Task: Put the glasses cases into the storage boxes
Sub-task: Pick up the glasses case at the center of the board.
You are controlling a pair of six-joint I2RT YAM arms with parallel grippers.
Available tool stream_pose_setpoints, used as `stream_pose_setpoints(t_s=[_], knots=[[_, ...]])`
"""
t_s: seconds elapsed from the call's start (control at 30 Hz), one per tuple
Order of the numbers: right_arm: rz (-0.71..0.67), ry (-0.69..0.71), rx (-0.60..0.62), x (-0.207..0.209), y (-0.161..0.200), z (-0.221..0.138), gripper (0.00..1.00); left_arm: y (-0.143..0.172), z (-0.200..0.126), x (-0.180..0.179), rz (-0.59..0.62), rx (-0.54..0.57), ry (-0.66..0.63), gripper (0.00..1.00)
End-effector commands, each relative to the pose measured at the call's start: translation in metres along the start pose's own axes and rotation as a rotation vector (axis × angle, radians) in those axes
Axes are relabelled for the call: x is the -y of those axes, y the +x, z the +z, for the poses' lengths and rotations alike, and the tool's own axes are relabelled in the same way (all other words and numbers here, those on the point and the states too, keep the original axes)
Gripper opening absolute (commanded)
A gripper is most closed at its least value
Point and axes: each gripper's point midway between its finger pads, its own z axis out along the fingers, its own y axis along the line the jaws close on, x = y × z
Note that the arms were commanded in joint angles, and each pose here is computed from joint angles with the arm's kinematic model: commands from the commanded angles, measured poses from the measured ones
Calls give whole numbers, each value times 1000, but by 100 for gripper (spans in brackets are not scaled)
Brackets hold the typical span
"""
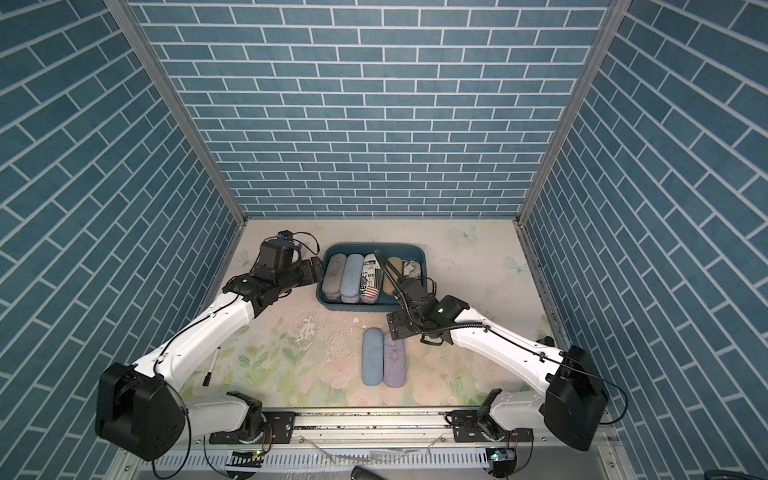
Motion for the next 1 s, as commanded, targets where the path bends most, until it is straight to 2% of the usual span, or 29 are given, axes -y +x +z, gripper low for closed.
stream_pose_setpoints(t_s=[0.0, 0.4, 0.53, 0.97], knots=[[60, 21, -48, 4, 19, 3, 86, -10, 2, 4, -12, 28, 17, 89], [80, -23, -126, -24, 42, 44, 82, -9, 9, 5, -14, 39, 23, 91], [66, -16, -153, -30, 47, 53, 82, -10, 11, 4, -10, 48, 22, 99], [60, 28, -236, -28, 67, 70, 77, -10, 11, 4, -18, 54, 27, 100]])
